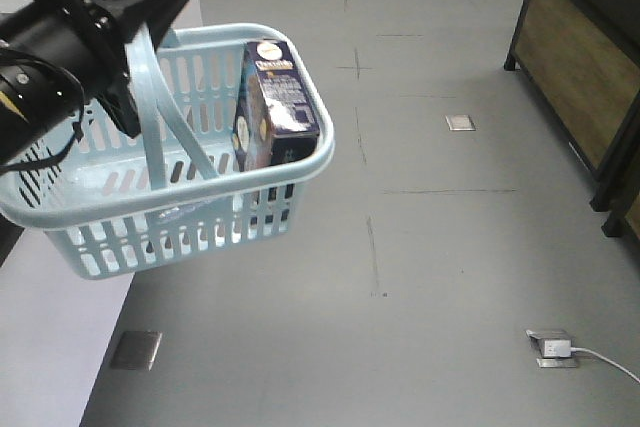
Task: Left arm holds basket, right arm returns cookies
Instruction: 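Lift the light-blue basket with the left gripper in front of the robot, then hold the basket with the left gripper while driving toward the drink shelves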
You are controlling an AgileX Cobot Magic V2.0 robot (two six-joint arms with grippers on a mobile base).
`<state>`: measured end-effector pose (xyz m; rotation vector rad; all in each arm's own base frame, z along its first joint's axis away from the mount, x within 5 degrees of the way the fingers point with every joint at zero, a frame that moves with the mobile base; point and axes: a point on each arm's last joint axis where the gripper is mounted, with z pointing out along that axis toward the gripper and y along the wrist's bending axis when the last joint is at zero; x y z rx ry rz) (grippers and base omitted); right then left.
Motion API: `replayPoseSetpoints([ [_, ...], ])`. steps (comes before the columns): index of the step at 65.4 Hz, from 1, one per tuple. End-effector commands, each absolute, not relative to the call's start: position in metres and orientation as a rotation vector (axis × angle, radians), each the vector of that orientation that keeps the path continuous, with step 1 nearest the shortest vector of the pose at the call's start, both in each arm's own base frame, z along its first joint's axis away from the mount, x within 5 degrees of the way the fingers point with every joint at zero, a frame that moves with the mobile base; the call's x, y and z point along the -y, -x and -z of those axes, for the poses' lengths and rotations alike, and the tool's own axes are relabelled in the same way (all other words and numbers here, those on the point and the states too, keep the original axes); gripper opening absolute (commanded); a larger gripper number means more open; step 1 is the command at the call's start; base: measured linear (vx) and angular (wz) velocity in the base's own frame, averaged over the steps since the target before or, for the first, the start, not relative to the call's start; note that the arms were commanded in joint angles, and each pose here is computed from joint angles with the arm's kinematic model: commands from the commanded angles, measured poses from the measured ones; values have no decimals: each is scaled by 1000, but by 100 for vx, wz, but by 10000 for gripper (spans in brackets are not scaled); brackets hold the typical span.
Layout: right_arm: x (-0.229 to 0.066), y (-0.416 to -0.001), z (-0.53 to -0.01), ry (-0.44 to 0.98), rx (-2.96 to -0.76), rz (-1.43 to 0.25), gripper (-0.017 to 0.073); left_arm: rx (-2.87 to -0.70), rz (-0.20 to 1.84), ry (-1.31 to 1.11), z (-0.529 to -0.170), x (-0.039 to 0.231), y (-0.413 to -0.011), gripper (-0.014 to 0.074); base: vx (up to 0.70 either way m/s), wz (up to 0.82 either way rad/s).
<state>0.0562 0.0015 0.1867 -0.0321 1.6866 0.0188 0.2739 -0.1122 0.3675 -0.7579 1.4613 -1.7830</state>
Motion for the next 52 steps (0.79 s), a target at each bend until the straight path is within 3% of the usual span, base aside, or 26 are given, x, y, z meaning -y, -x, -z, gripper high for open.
replayPoseSetpoints([
  [1,-2,-56,-194,40,-1599,-15,-8,-1397,1952,621,-390,130,-247,-8,0,0],
  [22,-2,-56,-194,40,-1599,-15,-8,-1582,2077,527,-361,191,-198,-8,0,0],
  [52,-2,-56,-194,40,-1599,-15,-8,-1513,2098,561,-358,224,-158,-8,0,0],
])
